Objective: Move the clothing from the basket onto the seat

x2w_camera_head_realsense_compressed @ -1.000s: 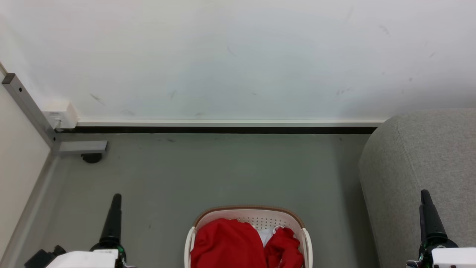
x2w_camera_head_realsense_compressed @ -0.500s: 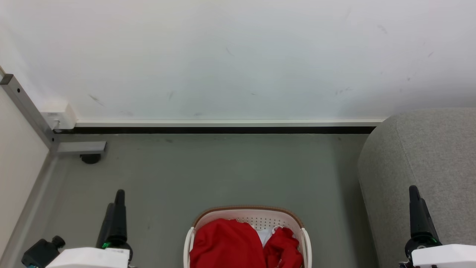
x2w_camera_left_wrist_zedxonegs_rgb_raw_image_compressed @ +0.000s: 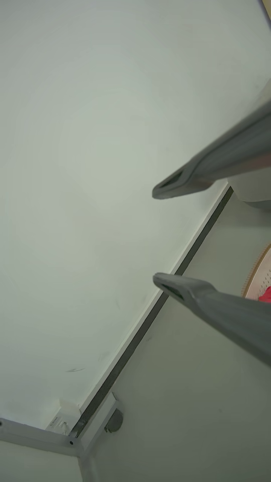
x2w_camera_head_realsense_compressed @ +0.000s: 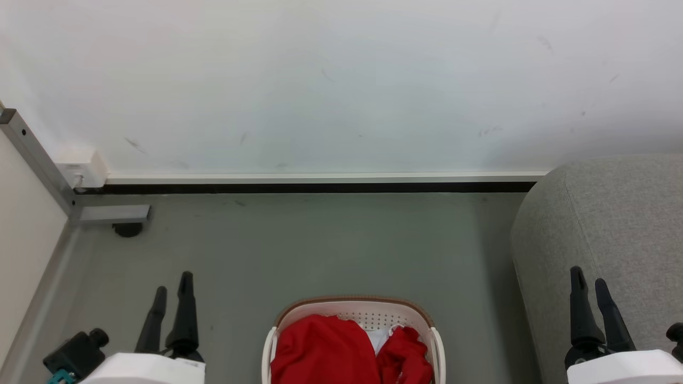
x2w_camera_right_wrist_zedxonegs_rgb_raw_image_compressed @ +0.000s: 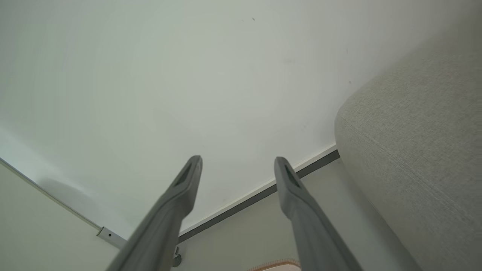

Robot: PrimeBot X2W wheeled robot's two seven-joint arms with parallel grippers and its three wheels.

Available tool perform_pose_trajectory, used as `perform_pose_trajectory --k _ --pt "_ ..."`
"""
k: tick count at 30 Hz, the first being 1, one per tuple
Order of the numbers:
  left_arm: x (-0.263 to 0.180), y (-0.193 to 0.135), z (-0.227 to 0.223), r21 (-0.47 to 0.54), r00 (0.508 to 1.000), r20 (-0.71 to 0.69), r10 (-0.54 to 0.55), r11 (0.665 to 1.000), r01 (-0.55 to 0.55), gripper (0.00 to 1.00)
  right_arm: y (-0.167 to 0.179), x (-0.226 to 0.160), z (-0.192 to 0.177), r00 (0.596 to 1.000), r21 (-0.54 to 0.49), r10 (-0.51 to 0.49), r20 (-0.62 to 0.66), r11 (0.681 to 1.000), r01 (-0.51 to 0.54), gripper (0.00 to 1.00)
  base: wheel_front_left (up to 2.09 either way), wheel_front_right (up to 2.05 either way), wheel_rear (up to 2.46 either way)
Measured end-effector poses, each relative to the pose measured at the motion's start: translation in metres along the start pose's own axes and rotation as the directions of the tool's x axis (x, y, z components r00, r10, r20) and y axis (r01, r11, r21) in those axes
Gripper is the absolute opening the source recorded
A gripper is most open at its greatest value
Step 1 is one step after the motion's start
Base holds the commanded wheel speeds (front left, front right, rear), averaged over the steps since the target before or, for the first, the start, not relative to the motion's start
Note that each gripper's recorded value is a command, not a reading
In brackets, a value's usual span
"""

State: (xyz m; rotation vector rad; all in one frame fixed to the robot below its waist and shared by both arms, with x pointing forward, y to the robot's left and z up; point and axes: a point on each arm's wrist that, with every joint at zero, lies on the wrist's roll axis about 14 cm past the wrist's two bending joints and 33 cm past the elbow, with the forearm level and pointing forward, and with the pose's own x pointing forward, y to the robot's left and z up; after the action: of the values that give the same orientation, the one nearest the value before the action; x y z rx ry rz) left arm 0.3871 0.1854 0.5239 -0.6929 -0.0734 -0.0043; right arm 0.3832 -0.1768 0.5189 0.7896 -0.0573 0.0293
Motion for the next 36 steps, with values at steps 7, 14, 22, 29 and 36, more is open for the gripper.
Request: perform_pose_trajectory --k 7,14,22,29,36 --pt "-0.002 -0.004 -0.006 0.150 1.000 -0.013 -0.014 0.988 0.016 1.00 -0.001 -0.001 -0.003 1.000 -0.141 0.006 -0.010 0.990 -0.007 1.00 0.00 0.00 0.00" --pt "-0.003 -0.007 -0.009 0.246 1.000 -0.019 -0.022 0.969 0.026 1.00 0.002 -0.001 -0.009 0.999 -0.247 0.024 -0.028 0.969 -0.030 1.00 0.00 0.00 0.00" --pt "-0.003 -0.010 -0.011 0.340 0.999 -0.020 -0.037 0.939 0.041 1.00 0.002 -0.001 -0.013 0.999 -0.327 0.034 -0.040 0.944 -0.045 1.00 0.00 0.00 0.00" --pt "-0.003 -0.013 -0.011 0.402 0.998 -0.018 -0.055 0.914 0.057 1.00 0.004 -0.001 -0.015 0.998 -0.379 0.046 -0.045 0.924 -0.060 1.00 0.00 0.00 0.00" --pt "-0.003 -0.017 -0.012 0.457 0.997 -0.015 -0.075 0.886 0.074 1.00 0.007 -0.001 -0.016 0.997 -0.425 0.064 -0.046 0.902 -0.077 1.00 0.00 0.00 0.00"
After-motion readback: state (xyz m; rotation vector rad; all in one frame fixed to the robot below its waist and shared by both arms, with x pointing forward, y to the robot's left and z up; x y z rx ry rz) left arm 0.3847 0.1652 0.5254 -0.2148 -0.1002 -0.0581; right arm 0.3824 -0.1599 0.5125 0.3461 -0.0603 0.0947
